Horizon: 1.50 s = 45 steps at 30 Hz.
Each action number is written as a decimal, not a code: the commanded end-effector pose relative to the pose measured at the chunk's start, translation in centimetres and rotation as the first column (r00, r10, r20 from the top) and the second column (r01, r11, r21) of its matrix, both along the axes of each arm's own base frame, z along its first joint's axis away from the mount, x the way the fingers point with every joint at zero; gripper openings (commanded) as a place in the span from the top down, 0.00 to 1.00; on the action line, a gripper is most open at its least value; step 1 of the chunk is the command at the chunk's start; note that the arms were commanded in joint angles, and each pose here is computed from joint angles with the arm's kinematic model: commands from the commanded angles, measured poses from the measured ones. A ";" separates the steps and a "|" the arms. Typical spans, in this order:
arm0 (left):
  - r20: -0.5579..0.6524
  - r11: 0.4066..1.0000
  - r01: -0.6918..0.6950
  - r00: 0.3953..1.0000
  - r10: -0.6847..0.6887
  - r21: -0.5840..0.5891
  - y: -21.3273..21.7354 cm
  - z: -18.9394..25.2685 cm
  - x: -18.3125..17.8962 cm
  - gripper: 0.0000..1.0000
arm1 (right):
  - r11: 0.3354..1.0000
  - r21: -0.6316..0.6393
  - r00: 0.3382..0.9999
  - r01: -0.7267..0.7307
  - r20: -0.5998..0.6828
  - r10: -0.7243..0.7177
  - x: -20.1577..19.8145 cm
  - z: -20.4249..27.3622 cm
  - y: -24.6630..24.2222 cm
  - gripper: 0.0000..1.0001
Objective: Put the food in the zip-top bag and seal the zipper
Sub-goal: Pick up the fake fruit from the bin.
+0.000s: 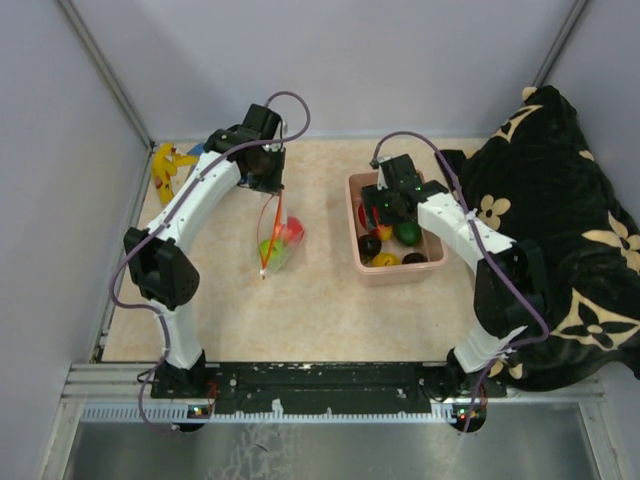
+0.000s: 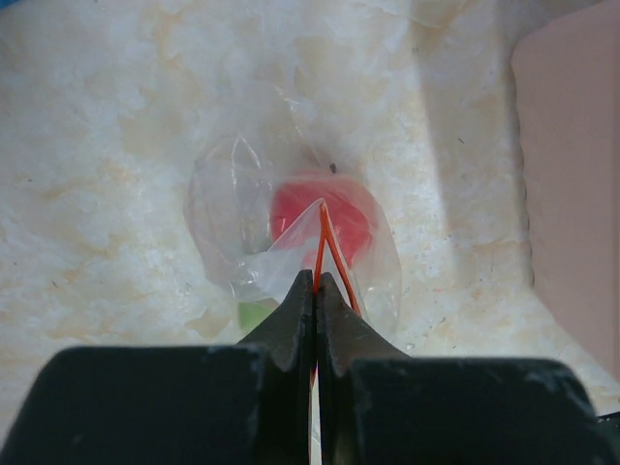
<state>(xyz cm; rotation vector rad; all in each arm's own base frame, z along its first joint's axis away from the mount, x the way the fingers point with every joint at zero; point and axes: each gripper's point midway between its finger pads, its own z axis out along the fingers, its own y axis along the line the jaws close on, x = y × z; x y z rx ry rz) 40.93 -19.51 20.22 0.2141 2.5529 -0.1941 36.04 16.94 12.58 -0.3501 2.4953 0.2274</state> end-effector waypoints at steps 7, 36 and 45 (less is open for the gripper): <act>-0.004 0.999 0.045 0.999 -0.045 0.001 -2.0 3.2 -1.9 1.00 | 0.999 0.054 0.966 -0.003 0.257 -0.011 7.9 0.3 1.2 0.26; 0.129 0.994 0.060 0.991 -0.048 -0.093 -1.1 8.5 -4.7 1.00 | 0.992 -0.085 0.984 -0.094 0.145 0.106 8.7 -8.5 0.0 0.27; 0.169 0.991 0.057 0.985 -0.037 -0.118 -1.5 9.3 -4.0 1.00 | 0.995 -0.067 0.965 -0.080 0.244 0.094 8.3 -3.1 -0.4 0.56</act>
